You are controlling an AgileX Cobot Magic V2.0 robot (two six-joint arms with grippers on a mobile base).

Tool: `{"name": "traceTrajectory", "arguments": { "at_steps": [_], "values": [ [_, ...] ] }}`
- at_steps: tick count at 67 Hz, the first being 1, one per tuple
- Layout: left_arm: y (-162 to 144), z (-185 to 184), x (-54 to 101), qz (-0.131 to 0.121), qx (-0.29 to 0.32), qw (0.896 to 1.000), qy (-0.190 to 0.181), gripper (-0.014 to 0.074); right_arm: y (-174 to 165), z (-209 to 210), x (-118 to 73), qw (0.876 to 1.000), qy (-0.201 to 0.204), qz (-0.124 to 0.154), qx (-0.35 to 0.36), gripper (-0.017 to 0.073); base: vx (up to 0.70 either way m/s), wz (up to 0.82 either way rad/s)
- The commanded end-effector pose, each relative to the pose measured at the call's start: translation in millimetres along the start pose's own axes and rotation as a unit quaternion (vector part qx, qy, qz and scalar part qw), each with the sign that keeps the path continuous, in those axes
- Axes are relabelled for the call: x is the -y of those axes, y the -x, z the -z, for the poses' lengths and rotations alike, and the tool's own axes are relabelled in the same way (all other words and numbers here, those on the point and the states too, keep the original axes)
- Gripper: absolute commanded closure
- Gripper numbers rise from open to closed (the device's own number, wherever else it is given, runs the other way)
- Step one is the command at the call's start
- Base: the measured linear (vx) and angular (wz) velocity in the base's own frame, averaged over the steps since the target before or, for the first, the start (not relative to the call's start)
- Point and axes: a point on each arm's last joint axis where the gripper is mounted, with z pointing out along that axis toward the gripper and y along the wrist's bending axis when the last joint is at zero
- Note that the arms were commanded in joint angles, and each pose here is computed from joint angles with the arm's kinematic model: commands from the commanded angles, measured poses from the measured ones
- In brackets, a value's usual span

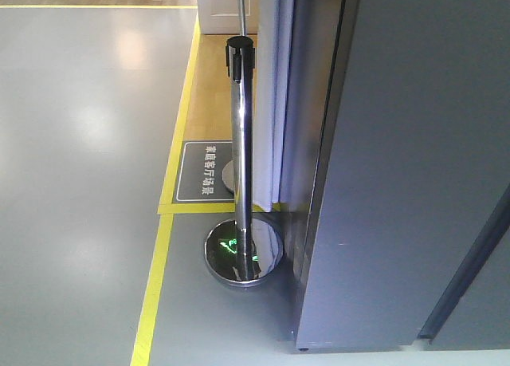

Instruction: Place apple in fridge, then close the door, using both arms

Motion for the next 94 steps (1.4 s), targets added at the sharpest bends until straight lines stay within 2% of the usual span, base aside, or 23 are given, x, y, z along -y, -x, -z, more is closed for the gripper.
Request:
{"name": "traceTrajectory", "arguments": {
  "at_steps": [1,54,60,74,82,94],
  "values": [
    [0,1,-0.4,0.008,0.038,0.999,-0.003,0.0599,12,3,0.2,0.999,-0.002,0.002,0.038,0.0561,0.0,0.0],
    [0,1,-0.4,0.008,0.038,0.999,-0.003,0.0599,12,3,0.2,0.999,-0.002,0.002,0.038,0.0561,0.0,0.0],
    [0,1,-0.4,0.008,0.038,0.999,-0.003,0.0599,9,1,1.6,0.999,-0.01,0.013,0.052,0.0561,0.0,0.0],
    [0,1,-0.4,0.008,0.038,0.999,-0.003,0.0599,-20,-35,2.3,0.987,-0.01,0.007,0.158,0.0561,0.0,0.0],
    [0,1,-0.4,0.008,0.038,0.999,-0.003,0.0599,-47,-54,3.1,0.973,-0.013,0.004,0.23,0.0561,0.0,0.0],
    [0,1,-0.4,0.008,0.038,0.999,-0.003,0.0599,-88,-73,4.0,0.956,-0.013,-0.007,0.292,0.0561,0.0,0.0]
  ]
}}
